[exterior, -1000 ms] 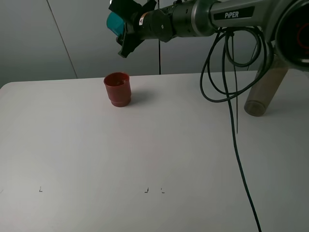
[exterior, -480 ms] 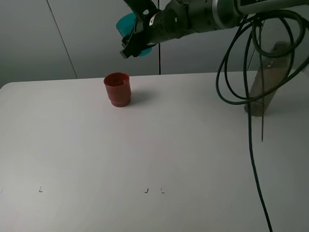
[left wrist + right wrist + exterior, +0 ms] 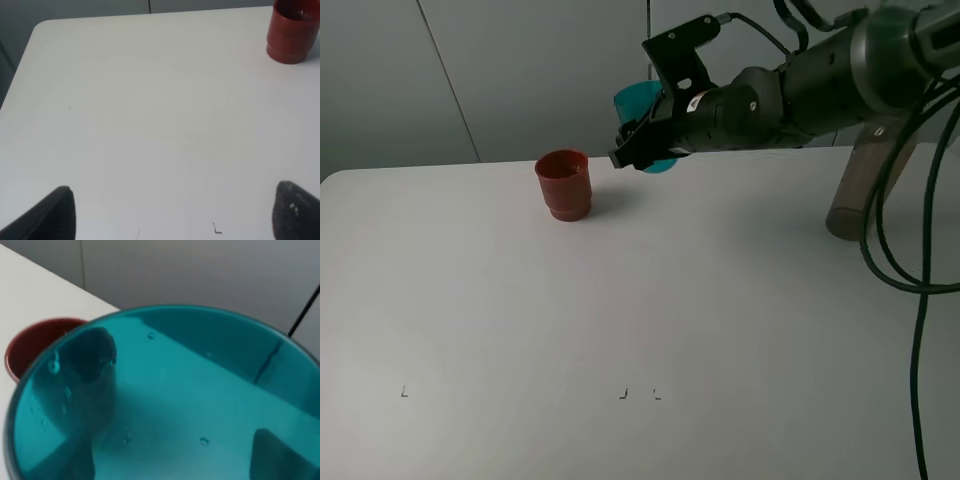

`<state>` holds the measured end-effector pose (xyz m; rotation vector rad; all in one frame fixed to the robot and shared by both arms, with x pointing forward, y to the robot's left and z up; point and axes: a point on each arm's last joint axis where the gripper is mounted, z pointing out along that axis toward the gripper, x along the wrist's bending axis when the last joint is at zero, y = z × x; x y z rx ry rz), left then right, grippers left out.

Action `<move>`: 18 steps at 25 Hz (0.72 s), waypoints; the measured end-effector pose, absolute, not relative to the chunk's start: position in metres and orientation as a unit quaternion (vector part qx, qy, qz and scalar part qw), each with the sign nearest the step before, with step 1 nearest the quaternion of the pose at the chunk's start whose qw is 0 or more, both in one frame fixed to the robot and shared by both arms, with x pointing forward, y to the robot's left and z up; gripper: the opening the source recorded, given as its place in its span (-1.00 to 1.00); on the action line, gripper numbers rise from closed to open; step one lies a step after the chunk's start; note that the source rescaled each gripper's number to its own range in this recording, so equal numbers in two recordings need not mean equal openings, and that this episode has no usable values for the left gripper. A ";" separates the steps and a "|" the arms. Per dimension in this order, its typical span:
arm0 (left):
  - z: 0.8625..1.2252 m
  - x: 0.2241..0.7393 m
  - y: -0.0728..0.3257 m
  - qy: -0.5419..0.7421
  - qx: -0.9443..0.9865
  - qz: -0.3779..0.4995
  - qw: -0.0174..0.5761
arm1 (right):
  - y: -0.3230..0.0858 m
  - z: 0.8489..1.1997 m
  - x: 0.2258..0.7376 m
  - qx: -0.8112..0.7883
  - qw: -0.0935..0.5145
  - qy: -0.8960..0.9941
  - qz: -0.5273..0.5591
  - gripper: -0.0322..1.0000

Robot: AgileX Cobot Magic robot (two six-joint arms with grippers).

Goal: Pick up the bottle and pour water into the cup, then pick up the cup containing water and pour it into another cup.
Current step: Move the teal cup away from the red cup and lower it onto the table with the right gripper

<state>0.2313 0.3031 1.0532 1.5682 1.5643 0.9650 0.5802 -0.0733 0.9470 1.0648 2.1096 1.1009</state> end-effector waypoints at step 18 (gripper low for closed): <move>1.053 0.231 0.303 0.605 0.607 0.373 0.355 | -0.133 0.895 0.533 0.466 0.335 0.690 0.441 -0.92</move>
